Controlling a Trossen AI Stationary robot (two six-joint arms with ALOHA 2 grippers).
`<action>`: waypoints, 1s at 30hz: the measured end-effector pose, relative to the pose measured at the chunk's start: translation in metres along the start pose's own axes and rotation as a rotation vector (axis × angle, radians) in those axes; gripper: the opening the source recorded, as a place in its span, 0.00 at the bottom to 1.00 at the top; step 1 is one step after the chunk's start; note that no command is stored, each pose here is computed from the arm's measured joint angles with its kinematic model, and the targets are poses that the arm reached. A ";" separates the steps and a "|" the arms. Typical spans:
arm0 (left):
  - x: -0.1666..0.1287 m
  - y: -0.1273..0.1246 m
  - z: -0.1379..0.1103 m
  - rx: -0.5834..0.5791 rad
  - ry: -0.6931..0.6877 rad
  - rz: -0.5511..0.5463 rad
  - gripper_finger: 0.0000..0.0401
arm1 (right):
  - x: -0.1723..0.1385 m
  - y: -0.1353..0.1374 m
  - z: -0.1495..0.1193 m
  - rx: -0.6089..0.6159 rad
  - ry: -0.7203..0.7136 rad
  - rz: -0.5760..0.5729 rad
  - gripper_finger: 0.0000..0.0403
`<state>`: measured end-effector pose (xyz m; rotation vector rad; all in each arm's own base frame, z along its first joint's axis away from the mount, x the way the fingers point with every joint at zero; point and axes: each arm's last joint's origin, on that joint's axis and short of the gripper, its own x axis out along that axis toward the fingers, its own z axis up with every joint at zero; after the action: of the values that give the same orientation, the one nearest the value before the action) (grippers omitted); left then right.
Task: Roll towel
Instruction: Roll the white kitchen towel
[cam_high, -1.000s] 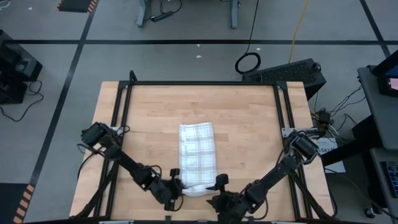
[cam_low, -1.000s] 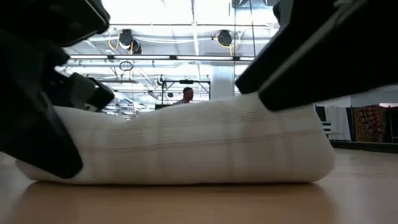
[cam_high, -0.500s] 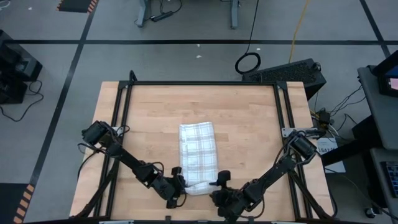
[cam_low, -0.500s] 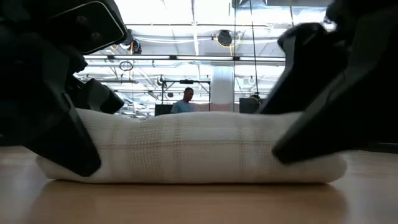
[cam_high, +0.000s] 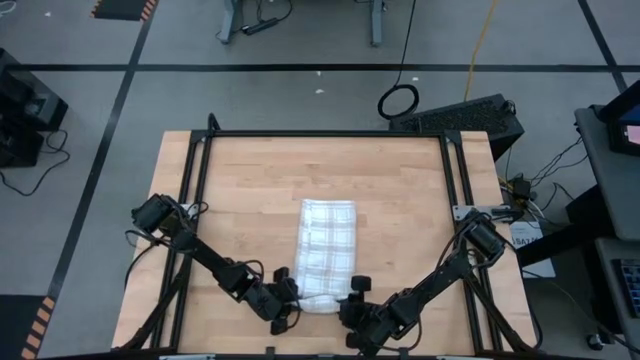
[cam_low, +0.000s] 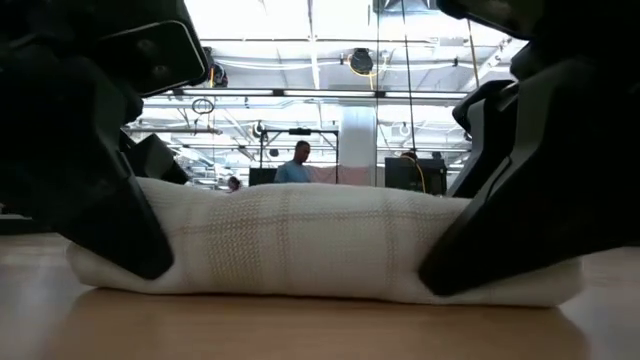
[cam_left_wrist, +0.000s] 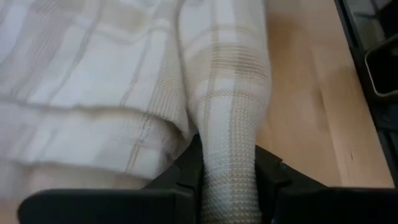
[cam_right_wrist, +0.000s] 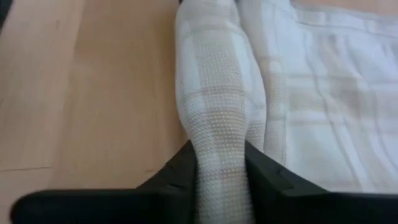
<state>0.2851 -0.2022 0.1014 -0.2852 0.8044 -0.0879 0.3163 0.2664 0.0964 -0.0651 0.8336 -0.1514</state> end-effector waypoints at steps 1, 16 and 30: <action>0.000 0.000 0.000 -0.024 -0.001 0.003 0.20 | 0.000 0.000 0.000 0.000 0.004 0.003 0.18; -0.018 -0.014 0.005 0.011 -0.066 -0.009 0.31 | -0.015 -0.014 0.016 0.077 0.123 0.119 0.14; -0.048 -0.048 -0.001 0.290 -0.350 0.132 0.70 | -0.015 -0.013 0.015 0.151 0.151 0.135 0.14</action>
<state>0.2526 -0.2394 0.1480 0.0288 0.4528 -0.0282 0.3163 0.2554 0.1190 0.1456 0.9717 -0.0919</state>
